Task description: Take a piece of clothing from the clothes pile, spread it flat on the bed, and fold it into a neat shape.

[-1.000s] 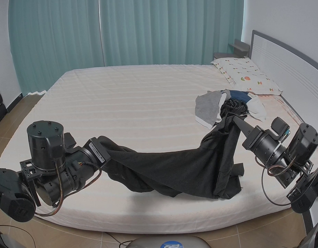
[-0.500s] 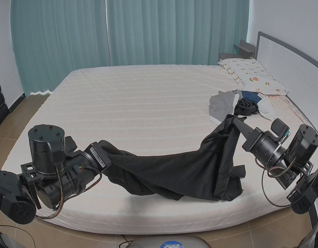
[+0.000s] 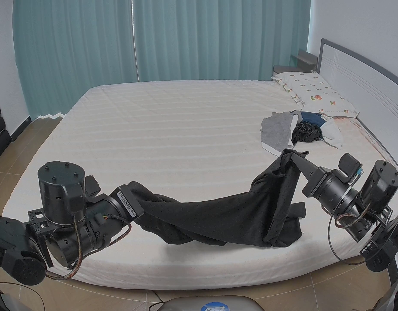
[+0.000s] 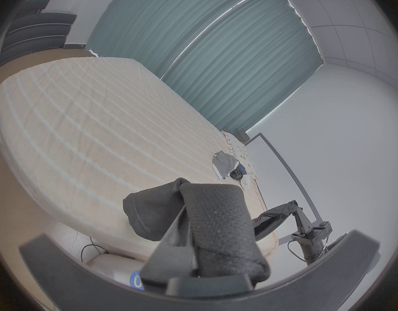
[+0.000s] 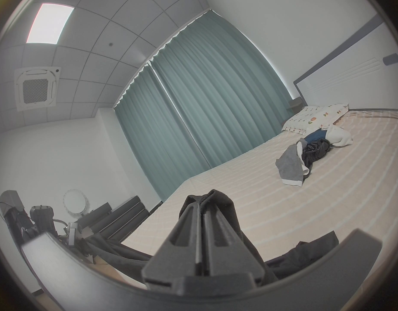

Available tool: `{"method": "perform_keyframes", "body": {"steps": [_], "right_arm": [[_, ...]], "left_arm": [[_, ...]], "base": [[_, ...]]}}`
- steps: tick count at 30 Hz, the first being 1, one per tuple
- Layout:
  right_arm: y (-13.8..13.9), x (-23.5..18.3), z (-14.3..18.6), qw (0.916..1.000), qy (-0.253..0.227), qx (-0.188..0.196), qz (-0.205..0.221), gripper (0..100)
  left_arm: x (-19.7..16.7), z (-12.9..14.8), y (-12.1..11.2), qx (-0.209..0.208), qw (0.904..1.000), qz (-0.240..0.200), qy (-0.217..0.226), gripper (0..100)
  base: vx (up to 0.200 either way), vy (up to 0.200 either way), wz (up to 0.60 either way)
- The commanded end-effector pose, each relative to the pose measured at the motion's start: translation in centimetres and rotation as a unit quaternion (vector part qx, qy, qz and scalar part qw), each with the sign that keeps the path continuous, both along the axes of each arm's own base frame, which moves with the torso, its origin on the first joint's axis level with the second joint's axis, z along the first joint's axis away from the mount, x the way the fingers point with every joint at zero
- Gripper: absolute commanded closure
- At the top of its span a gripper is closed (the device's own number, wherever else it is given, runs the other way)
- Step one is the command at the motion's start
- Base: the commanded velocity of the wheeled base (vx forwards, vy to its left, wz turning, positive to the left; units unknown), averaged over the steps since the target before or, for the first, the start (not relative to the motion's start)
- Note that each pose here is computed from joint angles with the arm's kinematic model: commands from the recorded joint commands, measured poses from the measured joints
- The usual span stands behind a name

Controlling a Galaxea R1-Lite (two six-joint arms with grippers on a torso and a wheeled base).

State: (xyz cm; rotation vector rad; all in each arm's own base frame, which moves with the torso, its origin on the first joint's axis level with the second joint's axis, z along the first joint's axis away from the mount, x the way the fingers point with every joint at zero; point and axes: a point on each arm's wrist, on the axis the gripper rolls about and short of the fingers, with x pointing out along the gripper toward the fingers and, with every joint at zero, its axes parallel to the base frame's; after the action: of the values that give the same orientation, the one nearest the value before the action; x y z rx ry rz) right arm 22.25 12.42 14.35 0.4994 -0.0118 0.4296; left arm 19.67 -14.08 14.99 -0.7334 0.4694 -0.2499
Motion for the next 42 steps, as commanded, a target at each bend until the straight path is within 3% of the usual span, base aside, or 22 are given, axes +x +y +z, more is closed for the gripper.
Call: {"method": "perform_keyframes", "body": {"steps": [1,7,10,14,17,18,23,24,28,31,39,42], "right_arm": [[0.4,-1.2,0.9,0.9997,-0.019,0.003,0.017,100],[0.0,-2.5,2.6,0.9983,-0.05,0.017,0.024,100],[-0.5,-3.3,4.4,0.9957,-0.087,0.025,0.021,100],[-1.5,-4.8,8.6,0.9883,-0.149,0.031,0.012,100],[-1.8,-5.2,11.1,0.9853,-0.166,0.039,0.008,100],[-2.3,-5.8,13.4,0.9831,-0.177,0.045,0.005,100],[-3.3,-7.2,17.8,0.9835,-0.176,0.044,-0.002,100],[-4.1,-7.0,19.7,0.9835,-0.175,0.04,-0.023,100],[-5.2,-5.6,22.1,0.9833,-0.169,0.03,-0.061,100],[-5.1,-2.4,22.0,0.9865,-0.14,0.012,-0.085,100],[-3.2,4.1,19.5,0.9909,-0.088,-0.011,-0.102,100],[-3.2,6.5,18.7,0.9903,-0.077,-0.017,-0.114,100]], "left_arm": [[-0.3,0.2,0.0,0.008,0.9999,-0.005,-0.007,100],[-1.0,1.3,0.4,-0.004,0.9996,-0.008,-0.027,100],[-1.6,2.6,0.8,-0.018,0.9986,-0.01,-0.05,100],[-2.1,5.8,1.4,-0.042,0.9935,-0.007,-0.106,100],[-1.7,7.4,1.6,-0.049,0.9917,0.003,-0.119,100],[-1.3,8.5,1.8,-0.047,0.9919,0.012,-0.117,100],[-0.7,10.4,2.1,-0.039,0.9928,0.025,-0.11,100],[-0.2,11.3,2.3,-0.04,0.9921,0.035,-0.114,100],[0.8,12.4,2.5,-0.037,0.9917,0.05,-0.112,100],[2.7,11.7,1.8,-0.028,0.9938,0.056,-0.092,100],[8.6,8.1,0.3,-0.007,0.9959,0.084,-0.033,100],[10.9,7.3,0.0,-0.023,0.9946,0.1,-0.02,100]], "base": [[-0.2,0.0,0.0],[-0.2,0.0,0.0],[-0.133,0.0,0.0],[0.0,0.0,0.0],[0.0,0.0,0.0],[0.0,0.0,0.0],[0.0,0.0,0.0],[0.0,0.0,0.0],[0.0,0.0,0.0],[0.0,0.0,0.0],[0.0,0.0,0.0],[0.0,0.0,0.0]]}}
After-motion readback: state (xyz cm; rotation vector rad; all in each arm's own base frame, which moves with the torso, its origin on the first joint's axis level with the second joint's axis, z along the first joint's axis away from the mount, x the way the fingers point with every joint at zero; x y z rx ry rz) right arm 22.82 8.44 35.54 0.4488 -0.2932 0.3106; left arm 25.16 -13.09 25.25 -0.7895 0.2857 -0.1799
